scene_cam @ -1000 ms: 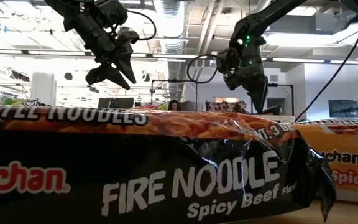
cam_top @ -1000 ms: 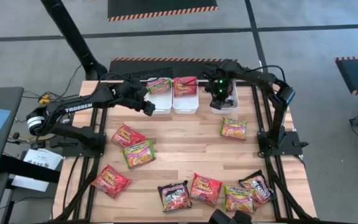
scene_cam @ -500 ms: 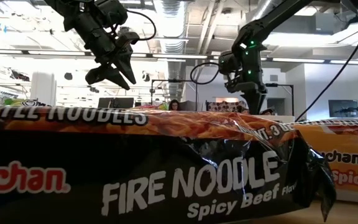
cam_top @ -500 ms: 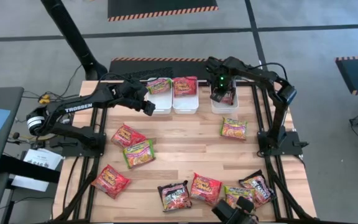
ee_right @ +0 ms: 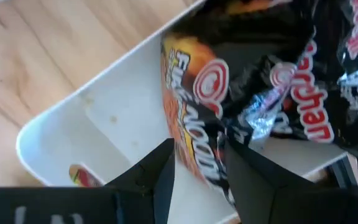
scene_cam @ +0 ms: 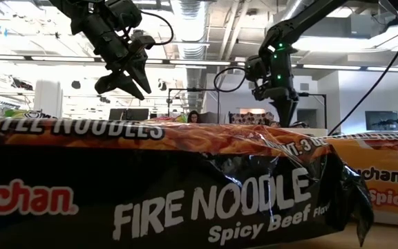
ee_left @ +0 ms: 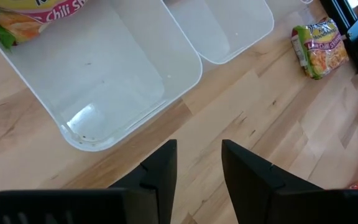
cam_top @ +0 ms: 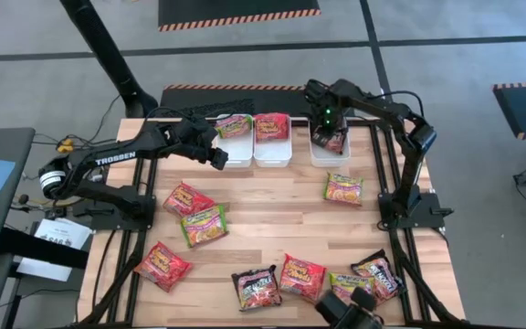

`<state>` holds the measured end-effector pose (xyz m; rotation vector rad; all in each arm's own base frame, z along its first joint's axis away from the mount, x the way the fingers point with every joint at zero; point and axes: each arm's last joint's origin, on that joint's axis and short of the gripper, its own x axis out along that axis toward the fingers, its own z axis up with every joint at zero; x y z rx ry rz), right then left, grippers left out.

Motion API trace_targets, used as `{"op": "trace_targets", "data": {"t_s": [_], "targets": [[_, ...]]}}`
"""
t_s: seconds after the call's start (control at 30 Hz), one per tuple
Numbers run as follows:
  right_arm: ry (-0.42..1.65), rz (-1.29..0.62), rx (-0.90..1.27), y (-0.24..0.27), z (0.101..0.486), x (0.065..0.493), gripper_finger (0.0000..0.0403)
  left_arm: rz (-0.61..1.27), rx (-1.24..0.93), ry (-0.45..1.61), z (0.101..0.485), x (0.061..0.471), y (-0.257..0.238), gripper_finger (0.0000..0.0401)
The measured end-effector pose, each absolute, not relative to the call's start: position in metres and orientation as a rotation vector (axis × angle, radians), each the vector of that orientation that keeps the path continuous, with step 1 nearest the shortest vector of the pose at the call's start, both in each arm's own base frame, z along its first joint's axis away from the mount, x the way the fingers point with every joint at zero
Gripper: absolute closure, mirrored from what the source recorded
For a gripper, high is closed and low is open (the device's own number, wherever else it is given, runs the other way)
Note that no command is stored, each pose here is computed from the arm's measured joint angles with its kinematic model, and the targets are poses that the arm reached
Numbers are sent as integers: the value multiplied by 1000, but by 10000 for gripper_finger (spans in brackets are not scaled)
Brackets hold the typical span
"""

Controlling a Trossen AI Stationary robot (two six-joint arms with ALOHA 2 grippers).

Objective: Sort Maruchan noodles
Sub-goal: Put the black noodle pack into the right white bin, then put the orange noodle pack into the middle white bin

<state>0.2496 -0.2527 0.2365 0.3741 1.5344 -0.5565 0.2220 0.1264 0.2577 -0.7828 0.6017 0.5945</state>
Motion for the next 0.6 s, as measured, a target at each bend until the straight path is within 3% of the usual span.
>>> {"op": "trace_targets", "data": {"t_s": [0.33,0.6], "targets": [[1525,-526,337,-242,259,260,240,577,-792,604,258,222,126,289],[1521,-426,318,-219,273,277,240,383,-880,629,259,224,120,289]]}}
